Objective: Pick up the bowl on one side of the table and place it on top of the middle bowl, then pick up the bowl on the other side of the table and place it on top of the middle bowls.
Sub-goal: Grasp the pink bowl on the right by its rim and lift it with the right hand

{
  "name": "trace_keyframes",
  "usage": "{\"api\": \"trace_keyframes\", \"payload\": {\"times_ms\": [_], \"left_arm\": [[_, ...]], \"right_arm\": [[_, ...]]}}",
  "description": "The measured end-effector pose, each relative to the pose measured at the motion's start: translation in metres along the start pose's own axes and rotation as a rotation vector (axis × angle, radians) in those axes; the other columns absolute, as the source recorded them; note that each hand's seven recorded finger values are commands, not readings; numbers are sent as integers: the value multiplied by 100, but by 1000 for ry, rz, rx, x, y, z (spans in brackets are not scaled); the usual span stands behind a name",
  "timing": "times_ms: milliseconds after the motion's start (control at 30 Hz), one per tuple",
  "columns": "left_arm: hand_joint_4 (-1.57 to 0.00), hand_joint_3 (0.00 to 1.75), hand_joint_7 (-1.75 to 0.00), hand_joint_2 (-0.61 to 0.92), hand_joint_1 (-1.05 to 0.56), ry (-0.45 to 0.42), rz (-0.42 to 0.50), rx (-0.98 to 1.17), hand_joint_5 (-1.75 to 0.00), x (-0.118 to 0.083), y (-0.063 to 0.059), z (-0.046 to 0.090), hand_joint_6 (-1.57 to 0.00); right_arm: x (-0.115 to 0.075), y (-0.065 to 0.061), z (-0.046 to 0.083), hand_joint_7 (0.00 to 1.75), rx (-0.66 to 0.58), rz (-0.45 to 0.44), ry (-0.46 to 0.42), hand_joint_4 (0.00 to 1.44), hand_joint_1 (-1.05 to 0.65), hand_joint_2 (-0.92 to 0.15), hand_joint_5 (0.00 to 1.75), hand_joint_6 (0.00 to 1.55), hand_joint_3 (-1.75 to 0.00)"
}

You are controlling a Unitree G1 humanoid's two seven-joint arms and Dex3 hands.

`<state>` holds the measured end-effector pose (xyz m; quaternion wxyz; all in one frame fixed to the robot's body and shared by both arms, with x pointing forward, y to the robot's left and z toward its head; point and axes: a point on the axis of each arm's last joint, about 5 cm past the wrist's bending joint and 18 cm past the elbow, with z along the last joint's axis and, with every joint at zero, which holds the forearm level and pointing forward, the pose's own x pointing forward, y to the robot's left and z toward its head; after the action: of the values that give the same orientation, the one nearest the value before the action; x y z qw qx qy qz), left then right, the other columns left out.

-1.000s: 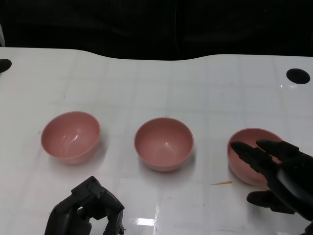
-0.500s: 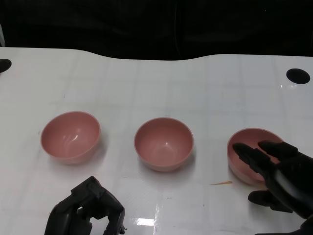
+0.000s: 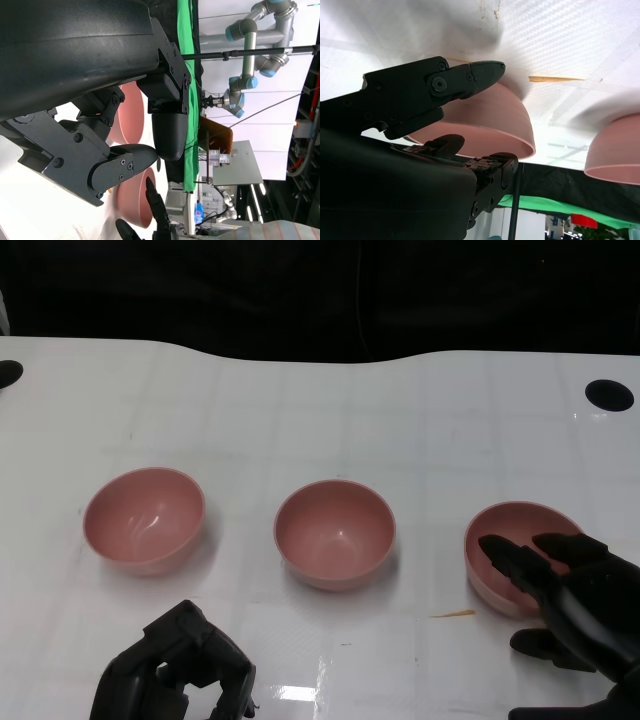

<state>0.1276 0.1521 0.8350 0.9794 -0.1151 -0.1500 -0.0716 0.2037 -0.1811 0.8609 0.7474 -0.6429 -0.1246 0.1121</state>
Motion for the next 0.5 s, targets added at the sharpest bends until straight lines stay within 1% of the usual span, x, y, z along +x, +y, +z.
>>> {"api": "trace_keyframes", "payload": {"times_ms": [233, 500], "left_arm": [[-86, 102, -145, 59, -19, 1, -1, 0, -171, 0, 0, 0, -85], [-86, 99, -144, 60, -19, -3, -4, -1, -171, 0, -2, 0, -86]], "right_arm": [[5, 4, -3, 3, -9, 31, 14, 30, -63, -92, 26, 31, -19], [7, 12, -3, 4, -28, 71, 14, 30, -63, -92, 30, 37, -19]]}}
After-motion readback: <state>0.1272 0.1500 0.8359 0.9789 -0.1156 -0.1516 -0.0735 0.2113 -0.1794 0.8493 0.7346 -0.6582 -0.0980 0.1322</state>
